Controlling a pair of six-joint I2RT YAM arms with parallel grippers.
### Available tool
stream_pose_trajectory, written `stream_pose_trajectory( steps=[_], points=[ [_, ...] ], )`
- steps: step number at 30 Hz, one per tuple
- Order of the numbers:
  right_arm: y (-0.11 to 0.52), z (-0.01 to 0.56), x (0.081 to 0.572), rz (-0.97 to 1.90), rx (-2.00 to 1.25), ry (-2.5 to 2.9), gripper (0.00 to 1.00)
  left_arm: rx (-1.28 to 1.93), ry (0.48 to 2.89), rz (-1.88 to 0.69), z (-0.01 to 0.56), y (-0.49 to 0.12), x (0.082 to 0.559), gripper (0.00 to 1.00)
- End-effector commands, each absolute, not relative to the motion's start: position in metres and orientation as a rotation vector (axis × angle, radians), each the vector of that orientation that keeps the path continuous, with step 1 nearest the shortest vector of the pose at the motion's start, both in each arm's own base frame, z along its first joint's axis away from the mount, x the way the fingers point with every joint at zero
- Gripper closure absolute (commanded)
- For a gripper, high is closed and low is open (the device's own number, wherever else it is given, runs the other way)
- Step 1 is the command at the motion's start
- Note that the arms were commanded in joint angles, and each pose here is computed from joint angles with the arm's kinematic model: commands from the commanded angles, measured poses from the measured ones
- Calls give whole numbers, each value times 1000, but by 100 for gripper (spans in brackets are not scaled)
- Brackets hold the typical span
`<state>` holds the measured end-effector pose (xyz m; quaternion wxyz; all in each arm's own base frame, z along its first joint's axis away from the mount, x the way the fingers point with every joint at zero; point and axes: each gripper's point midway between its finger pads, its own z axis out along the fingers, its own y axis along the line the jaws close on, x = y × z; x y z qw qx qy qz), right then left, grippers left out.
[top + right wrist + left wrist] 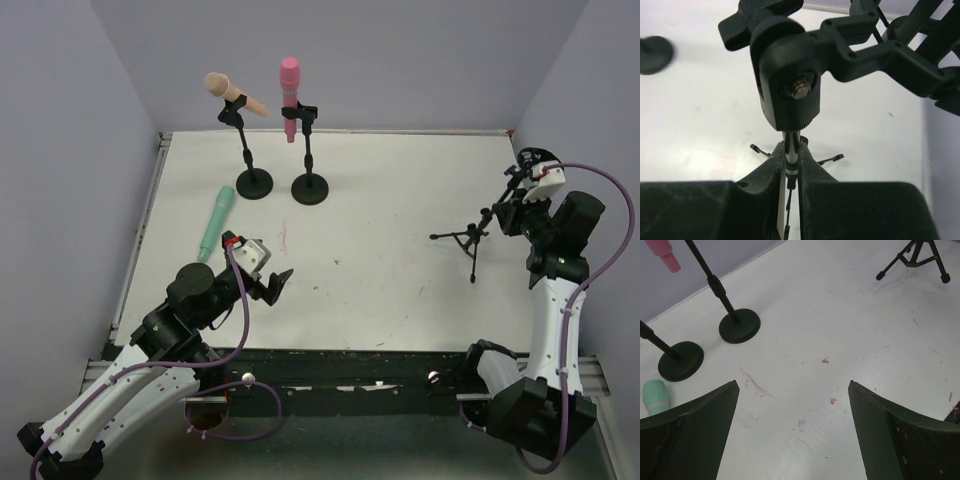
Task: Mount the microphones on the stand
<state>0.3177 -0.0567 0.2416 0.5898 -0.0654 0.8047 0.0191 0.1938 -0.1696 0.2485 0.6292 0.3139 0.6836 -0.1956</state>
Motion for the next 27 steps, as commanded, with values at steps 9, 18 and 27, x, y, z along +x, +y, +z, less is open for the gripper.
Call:
stream_pose_trajectory(
  steps=[9, 18, 27],
  points=[
    [133, 321, 308, 761, -747, 1634, 95, 713, 1481, -753, 271, -203, 168, 2],
    [243, 281, 291, 845, -1169, 1491, 94, 608, 1471, -991, 289, -228, 162, 2],
    [266, 244, 261, 913, -1308, 1429, 90, 511, 1384, -983, 291, -257, 198, 2]
  ],
)
